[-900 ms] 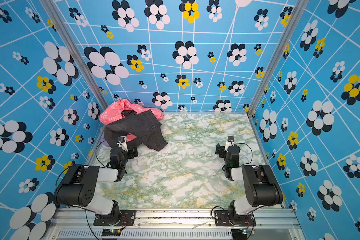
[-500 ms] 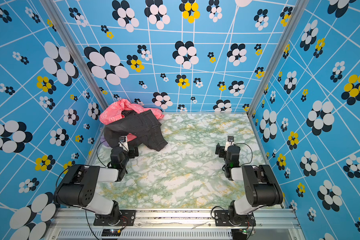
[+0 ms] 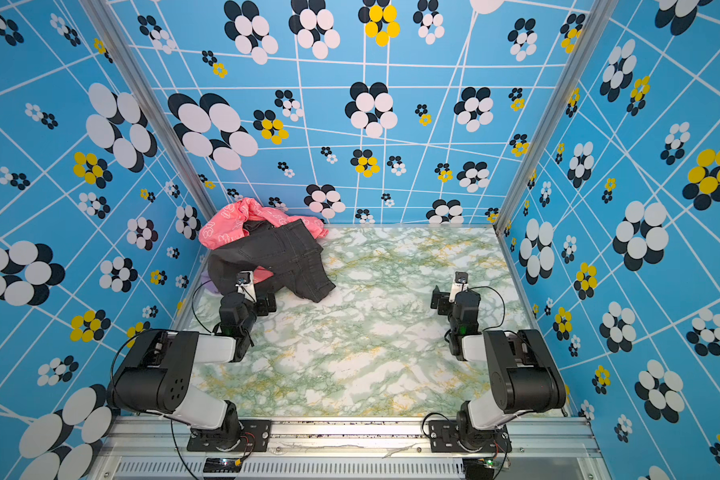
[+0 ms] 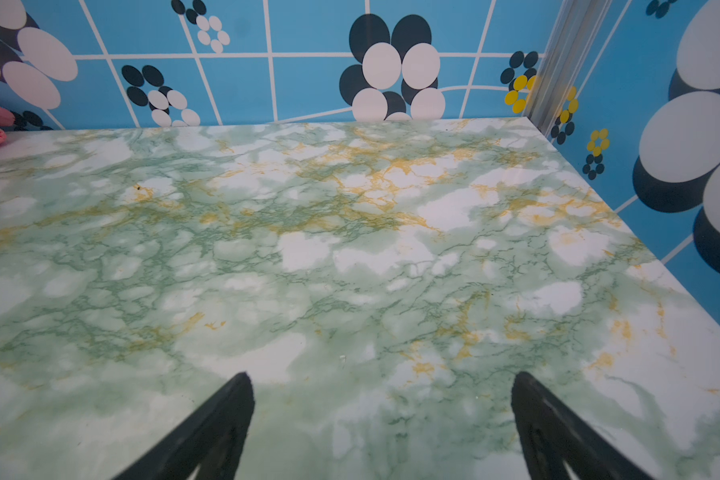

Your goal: Pick out a specific cloth from the pile

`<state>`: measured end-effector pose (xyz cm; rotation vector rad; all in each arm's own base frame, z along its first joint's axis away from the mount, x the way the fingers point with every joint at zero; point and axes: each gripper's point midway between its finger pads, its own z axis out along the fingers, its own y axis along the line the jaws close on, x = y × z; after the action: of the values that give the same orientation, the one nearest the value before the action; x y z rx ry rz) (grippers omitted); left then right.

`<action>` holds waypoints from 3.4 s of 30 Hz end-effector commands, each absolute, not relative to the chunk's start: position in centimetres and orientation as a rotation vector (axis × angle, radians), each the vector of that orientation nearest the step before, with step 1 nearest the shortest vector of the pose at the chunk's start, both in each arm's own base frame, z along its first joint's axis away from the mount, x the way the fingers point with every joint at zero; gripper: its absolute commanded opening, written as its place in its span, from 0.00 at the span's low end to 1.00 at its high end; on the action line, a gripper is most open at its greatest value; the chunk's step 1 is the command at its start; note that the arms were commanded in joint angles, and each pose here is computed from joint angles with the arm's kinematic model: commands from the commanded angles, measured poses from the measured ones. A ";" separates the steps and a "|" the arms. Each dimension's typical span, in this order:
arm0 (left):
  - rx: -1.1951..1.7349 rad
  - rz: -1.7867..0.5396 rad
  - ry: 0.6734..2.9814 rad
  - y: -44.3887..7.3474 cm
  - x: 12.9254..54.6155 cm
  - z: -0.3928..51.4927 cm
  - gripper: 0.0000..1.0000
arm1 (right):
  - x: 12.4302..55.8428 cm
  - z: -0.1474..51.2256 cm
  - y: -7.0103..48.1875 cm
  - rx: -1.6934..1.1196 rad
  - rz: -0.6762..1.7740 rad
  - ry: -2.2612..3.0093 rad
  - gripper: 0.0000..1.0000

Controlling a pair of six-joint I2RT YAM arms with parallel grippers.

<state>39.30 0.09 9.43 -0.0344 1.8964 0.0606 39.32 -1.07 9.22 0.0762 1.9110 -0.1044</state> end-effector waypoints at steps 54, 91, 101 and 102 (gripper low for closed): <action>-1.530 -0.717 1.653 16.2 37.7 12.2 0.88 | 31.6 19.6 4.4 0.059 0.385 1.759 0.99; -1.836 -1.065 1.458 17.8 43.6 1.8 0.23 | 31.3 19.3 4.3 0.056 0.365 1.779 0.99; -1.679 -1.059 1.485 18.0 44.8 5.8 0.00 | 31.1 19.5 4.0 0.078 0.357 1.771 0.99; -1.651 -1.048 1.493 18.1 44.9 6.8 0.00 | 31.0 19.6 4.0 0.079 0.355 1.767 0.99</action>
<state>44.04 17.61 3.09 -1.7748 1.4764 -1.0652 31.19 4.01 19.11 0.0690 1.7741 0.3563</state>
